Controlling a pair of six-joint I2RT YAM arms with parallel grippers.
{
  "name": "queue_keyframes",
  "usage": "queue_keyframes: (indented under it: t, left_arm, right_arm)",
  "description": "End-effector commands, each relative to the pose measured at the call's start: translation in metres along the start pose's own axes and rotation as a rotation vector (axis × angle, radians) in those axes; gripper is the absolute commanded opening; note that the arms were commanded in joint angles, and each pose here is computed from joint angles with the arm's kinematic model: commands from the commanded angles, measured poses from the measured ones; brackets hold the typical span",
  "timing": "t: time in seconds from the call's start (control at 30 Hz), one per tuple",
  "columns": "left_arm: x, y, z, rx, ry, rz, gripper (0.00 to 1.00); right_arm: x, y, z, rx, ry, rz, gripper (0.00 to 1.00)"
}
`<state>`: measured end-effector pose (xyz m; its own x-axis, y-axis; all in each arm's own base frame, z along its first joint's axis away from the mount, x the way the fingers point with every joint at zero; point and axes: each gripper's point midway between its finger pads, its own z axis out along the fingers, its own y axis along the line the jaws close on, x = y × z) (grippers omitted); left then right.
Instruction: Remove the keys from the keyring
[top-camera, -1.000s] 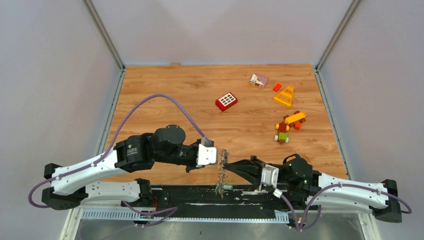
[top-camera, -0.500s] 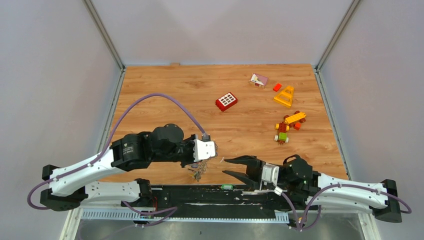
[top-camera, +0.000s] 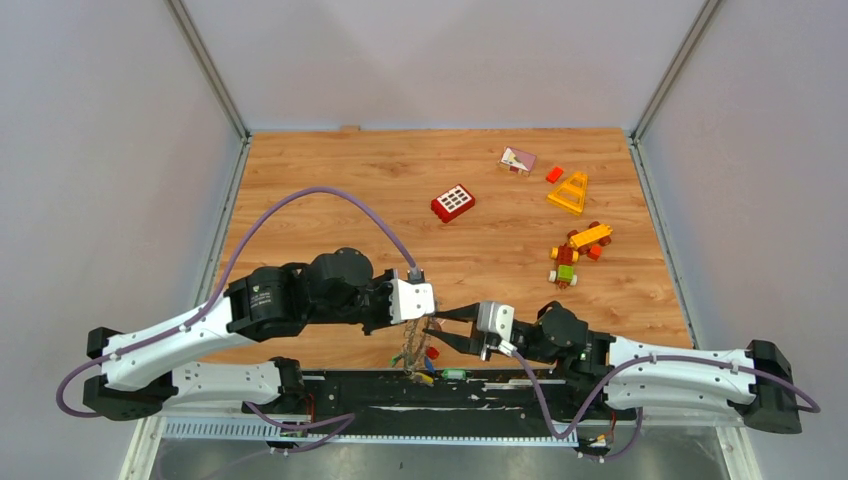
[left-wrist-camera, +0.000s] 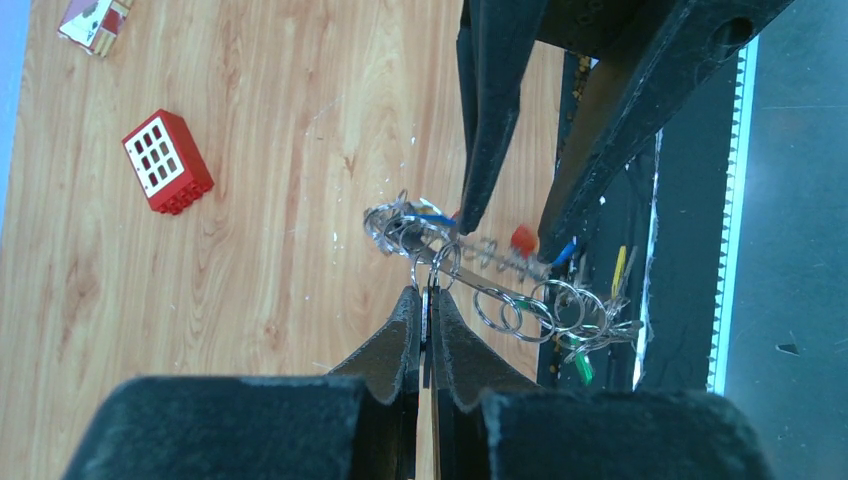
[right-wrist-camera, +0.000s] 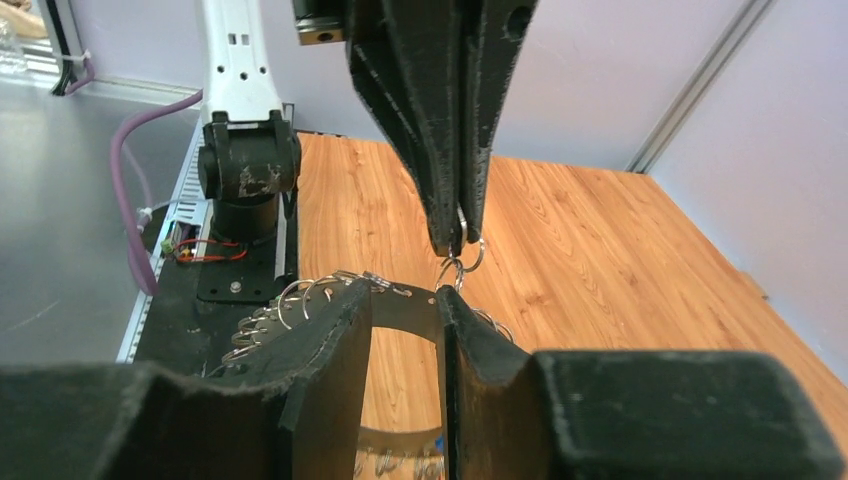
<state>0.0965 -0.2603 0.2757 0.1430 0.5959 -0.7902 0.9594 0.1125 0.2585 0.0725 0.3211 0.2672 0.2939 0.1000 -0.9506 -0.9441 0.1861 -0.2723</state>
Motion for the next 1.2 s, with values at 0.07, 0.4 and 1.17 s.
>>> queue_keyframes:
  t: [0.07,0.4,1.17]
  left_arm:
    - [-0.03,0.011,-0.01,-0.033,-0.102,0.012,0.0]
    - [-0.032,0.01,-0.011,-0.028,-0.111,0.01,0.0]
    - [-0.034,0.006,-0.011,-0.011,-0.12,0.008,0.0]
  right_arm:
    - [-0.033,-0.019,0.007,0.093,-0.087,0.064,0.31]
    - [-0.024,-0.027,0.011,0.15,-0.061,0.079,0.31]
    - [-0.014,-0.028,0.021,0.152,-0.037,0.069,0.26]
